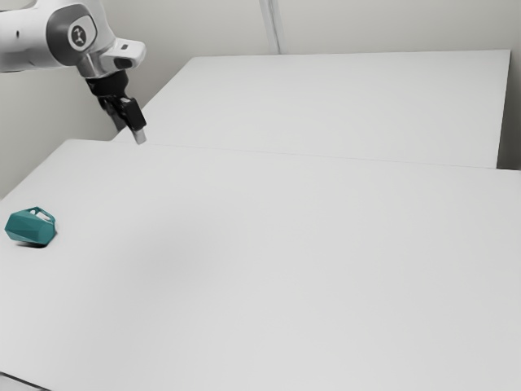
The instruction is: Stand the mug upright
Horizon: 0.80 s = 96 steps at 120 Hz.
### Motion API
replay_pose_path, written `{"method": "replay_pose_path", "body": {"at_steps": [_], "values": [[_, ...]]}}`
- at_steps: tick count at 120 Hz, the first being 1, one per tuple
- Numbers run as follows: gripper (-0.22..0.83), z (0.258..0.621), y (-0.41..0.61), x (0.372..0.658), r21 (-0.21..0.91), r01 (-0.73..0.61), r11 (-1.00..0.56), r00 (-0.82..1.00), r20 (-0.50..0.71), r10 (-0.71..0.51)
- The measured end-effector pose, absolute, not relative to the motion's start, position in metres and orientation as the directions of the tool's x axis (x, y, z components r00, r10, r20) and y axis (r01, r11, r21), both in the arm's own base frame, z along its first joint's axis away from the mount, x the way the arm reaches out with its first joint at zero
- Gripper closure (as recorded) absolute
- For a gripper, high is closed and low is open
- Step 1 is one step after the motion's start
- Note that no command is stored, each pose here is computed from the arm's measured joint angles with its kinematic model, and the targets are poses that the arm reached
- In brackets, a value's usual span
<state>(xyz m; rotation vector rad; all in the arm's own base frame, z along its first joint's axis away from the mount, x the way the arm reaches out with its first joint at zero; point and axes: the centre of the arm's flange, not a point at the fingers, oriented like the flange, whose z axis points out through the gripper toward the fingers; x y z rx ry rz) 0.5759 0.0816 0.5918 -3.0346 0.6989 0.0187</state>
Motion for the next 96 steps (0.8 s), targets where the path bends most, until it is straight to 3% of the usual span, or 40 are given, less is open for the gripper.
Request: {"method": "replay_pose_path", "body": {"at_steps": [16,32,51,64,96], "values": [[0.00,0.588,0.094,0.573,-0.020,-0.378,-0.925,0.925,-0.028,-0.378],[0.00,0.545,0.137,0.562,-0.003,-0.274,-0.962,0.960,-0.051,-0.274],[0.00,0.520,0.214,0.519,0.002,-0.096,-0.995,0.995,-0.017,-0.096],[0.00,0.524,0.260,0.483,0.004,0.019,-1.000,0.999,0.029,0.019],[0.00,0.511,0.343,0.415,0.099,0.197,-0.975,0.971,0.122,0.208]]}}
